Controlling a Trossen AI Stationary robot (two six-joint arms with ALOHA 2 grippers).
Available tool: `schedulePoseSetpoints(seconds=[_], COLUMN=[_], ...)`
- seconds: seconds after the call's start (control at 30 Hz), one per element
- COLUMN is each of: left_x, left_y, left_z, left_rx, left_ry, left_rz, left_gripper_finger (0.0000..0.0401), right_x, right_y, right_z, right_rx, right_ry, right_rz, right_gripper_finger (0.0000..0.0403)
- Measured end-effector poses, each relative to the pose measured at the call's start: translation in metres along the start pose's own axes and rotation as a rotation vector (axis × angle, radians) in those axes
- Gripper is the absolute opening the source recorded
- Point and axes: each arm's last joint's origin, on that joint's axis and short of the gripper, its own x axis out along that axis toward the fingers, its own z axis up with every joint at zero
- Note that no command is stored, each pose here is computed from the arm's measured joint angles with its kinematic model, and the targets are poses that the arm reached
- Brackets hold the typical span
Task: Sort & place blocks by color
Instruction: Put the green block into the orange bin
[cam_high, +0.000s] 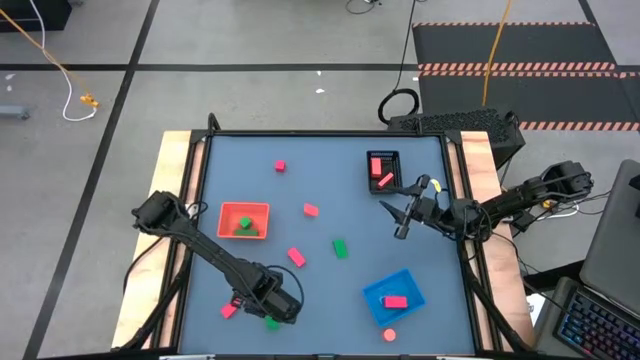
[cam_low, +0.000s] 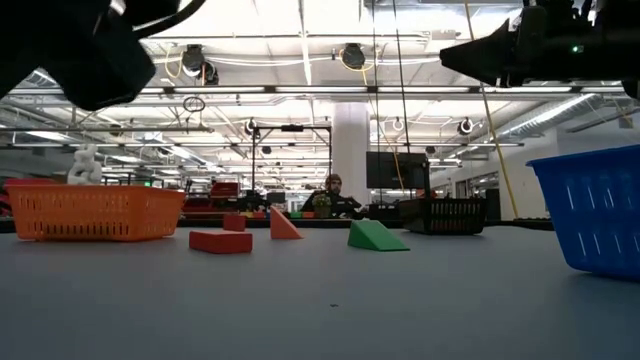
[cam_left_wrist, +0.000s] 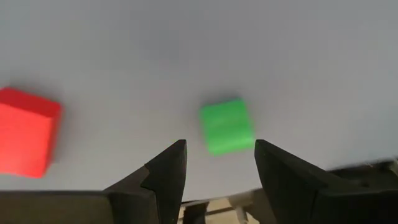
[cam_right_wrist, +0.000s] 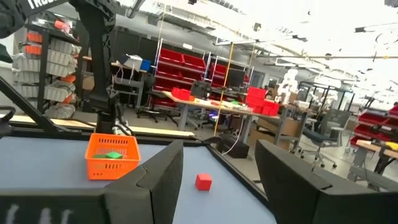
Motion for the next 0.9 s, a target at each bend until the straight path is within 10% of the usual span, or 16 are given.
schedulePoseSetpoints(seconds=[0.9], left_x=[0.032], left_y=[0.004], left_z=[-0.005], left_rx=[-0.125], left_ry=[-0.061], left_rz=[0.067], left_gripper_finger=[0.0191], right_x=[-0.003], right_y=[-0.006], right_z=[0.009], right_rx=[0.101], right_ry=[-0.052], right_rz=[-0.016], right_gripper_finger=[0.0196])
